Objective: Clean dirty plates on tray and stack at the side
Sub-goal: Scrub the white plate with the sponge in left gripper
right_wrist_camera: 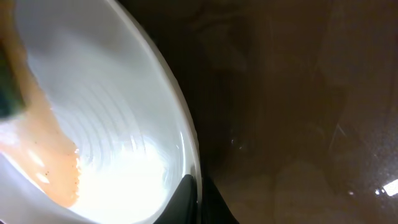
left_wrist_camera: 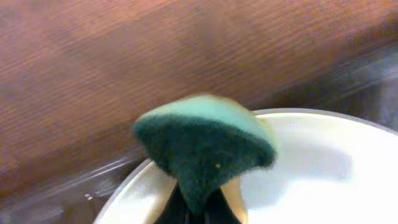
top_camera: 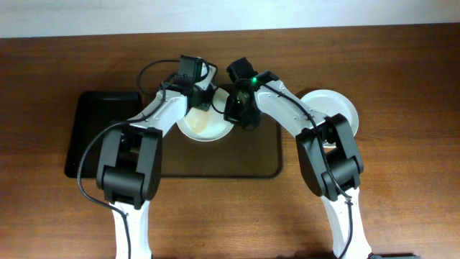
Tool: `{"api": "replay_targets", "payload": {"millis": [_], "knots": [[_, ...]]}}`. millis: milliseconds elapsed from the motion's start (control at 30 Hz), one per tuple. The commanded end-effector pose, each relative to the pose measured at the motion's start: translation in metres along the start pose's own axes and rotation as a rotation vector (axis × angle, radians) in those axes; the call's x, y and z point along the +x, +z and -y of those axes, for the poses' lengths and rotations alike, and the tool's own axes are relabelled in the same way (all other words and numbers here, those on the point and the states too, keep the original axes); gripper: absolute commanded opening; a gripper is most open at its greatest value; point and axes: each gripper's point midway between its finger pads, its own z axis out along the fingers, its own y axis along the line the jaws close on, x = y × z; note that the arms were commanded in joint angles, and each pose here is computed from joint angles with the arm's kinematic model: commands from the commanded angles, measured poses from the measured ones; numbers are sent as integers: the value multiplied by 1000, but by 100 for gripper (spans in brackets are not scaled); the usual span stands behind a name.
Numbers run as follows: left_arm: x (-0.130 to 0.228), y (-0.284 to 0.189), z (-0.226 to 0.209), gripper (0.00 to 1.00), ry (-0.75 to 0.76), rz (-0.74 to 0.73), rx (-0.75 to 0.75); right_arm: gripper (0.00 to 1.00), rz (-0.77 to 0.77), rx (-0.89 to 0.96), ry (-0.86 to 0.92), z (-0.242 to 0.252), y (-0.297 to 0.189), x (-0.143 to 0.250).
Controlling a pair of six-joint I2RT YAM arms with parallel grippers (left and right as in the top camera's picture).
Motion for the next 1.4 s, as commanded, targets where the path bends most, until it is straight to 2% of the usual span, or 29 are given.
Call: {"api": "replay_targets", "payload": {"millis": [0, 167, 267, 333, 433, 533, 633, 733, 800, 900, 967, 1067, 1167, 1233, 1367], "knots": [[26, -9, 28, 0, 61, -104, 124, 4, -36, 79, 0, 20, 25, 9], [82, -35, 52, 0, -4, -334, 300, 4, -31, 75, -1, 19, 25, 8], [106, -45, 39, 1, -113, -438, 293, 4, -33, 75, -4, 18, 26, 9], [101, -42, 27, 0, -206, -417, 278, 4, -33, 75, -13, 16, 26, 10], [72, -37, 18, 1, -257, -266, 368, 4, -34, 75, -16, 15, 26, 11], [61, -34, -8, 1, -372, -205, 340, 4, -32, 79, -16, 16, 26, 11], [70, -36, -42, 0, -550, -216, 298, 4, -32, 78, -16, 16, 26, 11], [90, -43, -51, 0, -623, -283, 292, 4, -33, 78, -16, 16, 26, 11], [104, -51, -42, 1, -610, -345, 336, 4, -32, 78, -16, 16, 26, 11], [99, -68, -2, 1, -448, -329, 564, 4, -32, 77, -16, 16, 26, 11], [95, -67, 14, 0, -372, -322, 584, 4, -31, 77, -16, 16, 26, 11], [71, -53, 26, 1, -277, -238, 550, 4, -33, 78, -16, 16, 26, 11], [62, -29, -12, 1, -372, -217, 260, 4, -34, 79, -15, 16, 26, 12], [60, -23, -34, 1, -367, -199, 136, 4, -35, 80, -15, 16, 26, 12], [83, -27, -75, 0, -383, -274, -132, 4, -34, 80, -16, 16, 26, 11]]}}
